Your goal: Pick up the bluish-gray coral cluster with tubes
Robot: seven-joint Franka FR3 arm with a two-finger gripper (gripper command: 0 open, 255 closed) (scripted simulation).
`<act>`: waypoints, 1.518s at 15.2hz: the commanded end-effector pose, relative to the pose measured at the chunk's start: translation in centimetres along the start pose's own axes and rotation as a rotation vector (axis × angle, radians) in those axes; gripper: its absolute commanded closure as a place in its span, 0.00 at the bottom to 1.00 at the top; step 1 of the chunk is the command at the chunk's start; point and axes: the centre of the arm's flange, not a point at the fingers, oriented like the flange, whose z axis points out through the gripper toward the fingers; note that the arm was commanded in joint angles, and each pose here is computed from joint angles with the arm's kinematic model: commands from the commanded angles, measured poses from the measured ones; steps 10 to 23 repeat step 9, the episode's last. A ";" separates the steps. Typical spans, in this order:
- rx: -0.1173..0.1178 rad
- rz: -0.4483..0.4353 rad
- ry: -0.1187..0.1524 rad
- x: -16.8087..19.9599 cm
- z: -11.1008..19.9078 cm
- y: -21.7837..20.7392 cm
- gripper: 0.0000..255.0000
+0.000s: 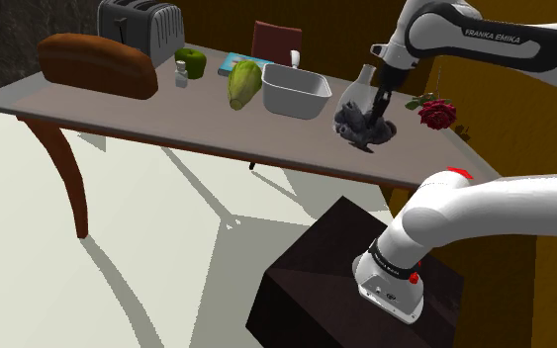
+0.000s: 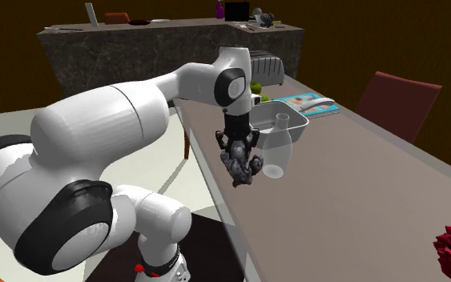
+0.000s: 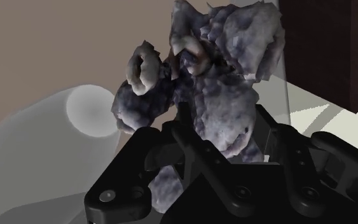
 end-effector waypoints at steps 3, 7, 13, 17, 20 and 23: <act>-0.001 0.000 0.001 -0.1 -2.3 0.2 1.00; -0.001 0.000 0.001 -0.2 -4.4 0.3 1.00; -0.001 0.000 0.001 -0.2 -4.5 0.3 1.00; -0.001 0.000 0.001 -0.2 -4.5 0.3 1.00; -0.001 0.000 0.001 -0.2 -4.5 0.3 1.00; -0.001 0.000 0.001 -0.2 -4.5 0.3 1.00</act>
